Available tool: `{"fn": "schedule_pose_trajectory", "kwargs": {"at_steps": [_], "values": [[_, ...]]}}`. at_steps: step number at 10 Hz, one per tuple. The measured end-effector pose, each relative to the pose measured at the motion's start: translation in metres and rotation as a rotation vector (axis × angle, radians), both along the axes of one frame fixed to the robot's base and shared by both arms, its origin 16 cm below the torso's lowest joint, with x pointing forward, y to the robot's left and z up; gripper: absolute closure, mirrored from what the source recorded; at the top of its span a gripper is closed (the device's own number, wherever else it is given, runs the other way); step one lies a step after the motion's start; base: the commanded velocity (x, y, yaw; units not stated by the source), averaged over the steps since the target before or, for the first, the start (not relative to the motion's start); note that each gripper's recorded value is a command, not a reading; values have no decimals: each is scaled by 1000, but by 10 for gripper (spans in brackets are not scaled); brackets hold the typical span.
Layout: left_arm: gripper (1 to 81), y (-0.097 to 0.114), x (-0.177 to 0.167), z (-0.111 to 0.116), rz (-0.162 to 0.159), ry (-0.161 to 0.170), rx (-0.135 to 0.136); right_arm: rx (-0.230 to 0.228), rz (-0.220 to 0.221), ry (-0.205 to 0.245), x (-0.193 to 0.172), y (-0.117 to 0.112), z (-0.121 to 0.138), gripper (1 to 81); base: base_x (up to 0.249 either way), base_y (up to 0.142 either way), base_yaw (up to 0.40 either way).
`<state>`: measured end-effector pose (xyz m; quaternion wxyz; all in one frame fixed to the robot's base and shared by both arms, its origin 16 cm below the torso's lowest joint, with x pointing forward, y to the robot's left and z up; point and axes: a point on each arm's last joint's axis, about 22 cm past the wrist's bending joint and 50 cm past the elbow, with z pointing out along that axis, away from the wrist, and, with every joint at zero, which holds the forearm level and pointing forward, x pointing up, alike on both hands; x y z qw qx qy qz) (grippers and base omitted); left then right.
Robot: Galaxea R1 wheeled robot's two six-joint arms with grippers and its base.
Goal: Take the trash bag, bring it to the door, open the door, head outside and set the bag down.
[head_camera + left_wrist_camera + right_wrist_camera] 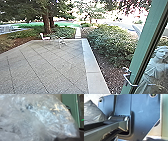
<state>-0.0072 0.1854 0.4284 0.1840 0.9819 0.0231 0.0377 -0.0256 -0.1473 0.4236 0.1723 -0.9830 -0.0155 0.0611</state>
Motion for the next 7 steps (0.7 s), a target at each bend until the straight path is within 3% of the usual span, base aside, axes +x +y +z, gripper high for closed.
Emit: {"fn": "schedule_pose_trajectory", "kwargs": {"at_steps": [2,5,7], "values": [[811,1,-16,0,-2,21,1,1,3,15,-13,0,0,10,109,0,0],[811,2,-8,0,-1,8,3,2,5,6,-8,1,0,10,93,0,0],[811,3,-1,0,-1,2,4,1,4,-2,1,-2,0,10,0,0,0]]}}
